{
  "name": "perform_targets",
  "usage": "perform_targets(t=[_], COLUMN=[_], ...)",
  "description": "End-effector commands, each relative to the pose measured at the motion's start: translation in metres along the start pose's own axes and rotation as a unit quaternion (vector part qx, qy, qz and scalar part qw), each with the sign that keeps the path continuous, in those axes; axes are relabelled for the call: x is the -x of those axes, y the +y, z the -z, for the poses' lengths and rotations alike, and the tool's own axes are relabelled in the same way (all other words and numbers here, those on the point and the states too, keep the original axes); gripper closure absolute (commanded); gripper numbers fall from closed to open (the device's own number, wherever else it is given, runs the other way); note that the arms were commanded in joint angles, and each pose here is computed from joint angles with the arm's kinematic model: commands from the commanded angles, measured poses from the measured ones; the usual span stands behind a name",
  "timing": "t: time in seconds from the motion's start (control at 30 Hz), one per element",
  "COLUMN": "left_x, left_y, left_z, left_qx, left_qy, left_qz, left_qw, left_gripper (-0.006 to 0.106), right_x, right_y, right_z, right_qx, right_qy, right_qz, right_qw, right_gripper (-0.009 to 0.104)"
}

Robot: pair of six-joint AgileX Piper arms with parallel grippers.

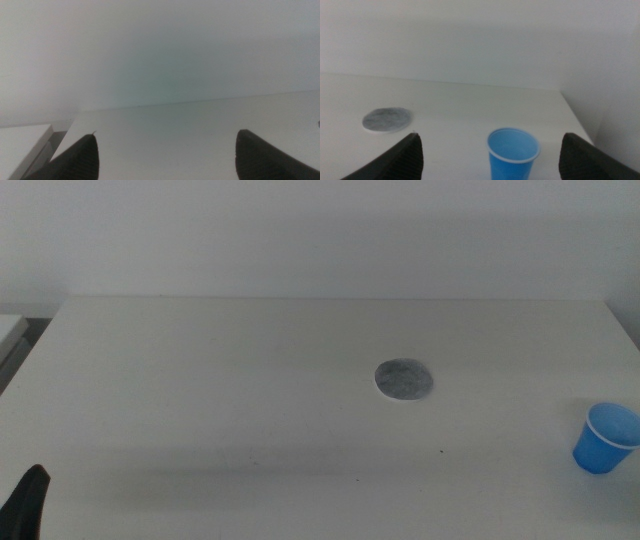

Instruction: Place an empty cup on a cup mat.

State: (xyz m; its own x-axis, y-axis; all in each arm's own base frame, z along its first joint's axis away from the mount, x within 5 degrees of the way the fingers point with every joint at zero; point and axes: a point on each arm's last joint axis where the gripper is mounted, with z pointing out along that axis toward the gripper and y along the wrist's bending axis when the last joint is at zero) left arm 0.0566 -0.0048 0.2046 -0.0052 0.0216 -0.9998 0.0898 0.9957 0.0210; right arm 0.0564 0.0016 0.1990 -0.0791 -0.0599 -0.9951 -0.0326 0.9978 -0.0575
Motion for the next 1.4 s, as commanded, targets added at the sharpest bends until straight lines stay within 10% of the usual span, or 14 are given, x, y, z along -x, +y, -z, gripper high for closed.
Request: perform_targets(t=[0.0, 0.57, 0.83, 1.07, 1.37], left_x=[0.001, 0.001, 0.001, 0.001, 0.001], left_y=[0.0, 0.0, 0.0, 0.0, 0.0], left_z=[0.0, 0.0, 0.0, 0.0, 0.0], left_qx=[-0.001, -0.001, -0.001, -0.001, -0.001], left_qy=[-0.005, -0.005, -0.005, -0.005, -0.005], left_qz=[0.005, 0.005, 0.005, 0.005, 0.005], left_qw=[1.0, 1.0, 1.0, 1.0, 1.0], left_gripper=[0.007, 0.007, 0.007, 0.007, 0.007], right_x=[0.0, 0.039, 0.114, 0.159, 0.174], right_y=[0.0, -0.001, -0.004, -0.003, 0.001], right_z=[0.0, 0.002, -0.042, -0.08, -0.106], right_qx=[-0.002, 0.004, 0.007, 0.016, 0.034], right_qy=[-0.004, -0.027, 0.139, 0.356, 0.372], right_qz=[-0.031, -0.084, -0.122, -0.12, -0.145], right_qw=[1.0, 0.996, 0.983, 0.926, 0.916], right_gripper=[0.002, 0.002, 0.002, 0.002, 0.002])
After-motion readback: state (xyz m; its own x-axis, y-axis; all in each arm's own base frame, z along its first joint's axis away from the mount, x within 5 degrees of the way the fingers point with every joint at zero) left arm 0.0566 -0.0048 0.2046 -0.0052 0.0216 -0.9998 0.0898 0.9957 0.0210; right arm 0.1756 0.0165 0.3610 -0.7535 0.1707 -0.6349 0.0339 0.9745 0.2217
